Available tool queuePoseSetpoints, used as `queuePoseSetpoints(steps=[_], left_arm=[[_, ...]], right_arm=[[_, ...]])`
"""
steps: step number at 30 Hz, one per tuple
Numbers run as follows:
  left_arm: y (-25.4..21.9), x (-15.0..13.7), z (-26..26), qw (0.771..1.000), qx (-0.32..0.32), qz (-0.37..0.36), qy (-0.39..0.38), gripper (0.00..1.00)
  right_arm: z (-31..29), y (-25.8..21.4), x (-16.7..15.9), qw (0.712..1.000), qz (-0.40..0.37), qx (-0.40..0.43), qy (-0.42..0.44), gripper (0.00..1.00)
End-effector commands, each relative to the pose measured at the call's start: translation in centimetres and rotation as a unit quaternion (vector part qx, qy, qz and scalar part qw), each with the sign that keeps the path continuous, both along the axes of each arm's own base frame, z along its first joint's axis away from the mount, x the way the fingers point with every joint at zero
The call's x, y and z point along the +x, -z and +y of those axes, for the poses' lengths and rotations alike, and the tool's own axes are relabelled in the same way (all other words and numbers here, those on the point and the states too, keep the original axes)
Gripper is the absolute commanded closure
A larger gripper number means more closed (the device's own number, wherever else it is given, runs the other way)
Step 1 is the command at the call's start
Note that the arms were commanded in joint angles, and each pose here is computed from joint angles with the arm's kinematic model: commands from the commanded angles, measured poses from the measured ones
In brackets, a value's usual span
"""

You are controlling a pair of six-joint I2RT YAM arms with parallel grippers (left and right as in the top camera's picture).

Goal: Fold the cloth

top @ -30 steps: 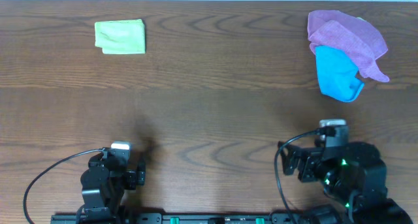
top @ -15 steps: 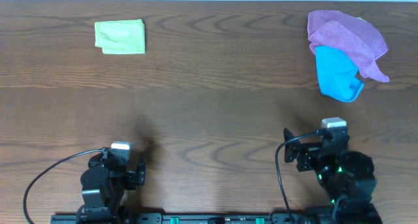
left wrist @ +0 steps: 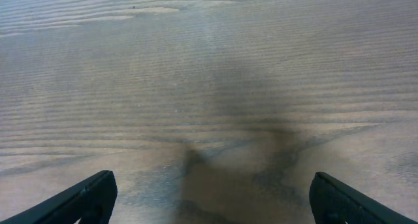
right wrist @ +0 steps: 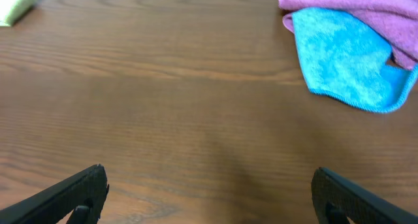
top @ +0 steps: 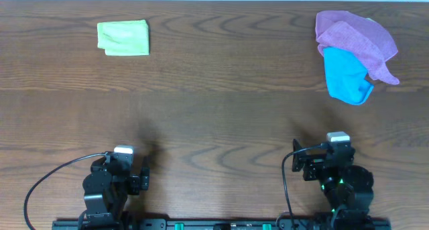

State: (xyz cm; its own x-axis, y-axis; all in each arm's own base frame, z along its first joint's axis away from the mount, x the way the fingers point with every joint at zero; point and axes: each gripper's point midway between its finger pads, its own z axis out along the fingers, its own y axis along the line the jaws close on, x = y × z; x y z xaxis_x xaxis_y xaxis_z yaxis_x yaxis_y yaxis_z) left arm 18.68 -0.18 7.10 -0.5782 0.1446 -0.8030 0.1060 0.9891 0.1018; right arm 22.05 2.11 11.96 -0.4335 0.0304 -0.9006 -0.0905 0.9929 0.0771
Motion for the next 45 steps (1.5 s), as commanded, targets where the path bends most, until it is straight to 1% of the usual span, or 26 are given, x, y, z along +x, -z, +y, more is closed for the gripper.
queuePoseSetpoints(steps=[1, 4, 10, 16, 45], left_arm=[[0.4, -0.1, 0.0, 1.0, 0.01, 0.004, 0.006, 0.05], [0.4, -0.1, 0.0, 1.0, 0.01, 0.004, 0.006, 0.05], [0.4, -0.1, 0.0, 1.0, 0.01, 0.004, 0.006, 0.05], [0.4, -0.1, 0.0, 1.0, 0.01, 0.004, 0.006, 0.05], [0.4, -0.1, 0.0, 1.0, 0.01, 0.004, 0.006, 0.05]], right_arm=[[-0.4, 0.8, 0.0, 1.0, -0.004, -0.016, 0.001, 0.01], [-0.5, 1.7, -0.2, 1.0, 0.001, -0.016, 0.003, 0.01], [-0.5, 1.6, -0.2, 0.999, -0.005, -0.036, -0.006, 0.01], [-0.4, 0.1, -0.1, 0.999, -0.041, -0.031, -0.007, 0.01], [-0.4, 0.1, -0.1, 0.999, -0.04, -0.031, -0.007, 0.01]])
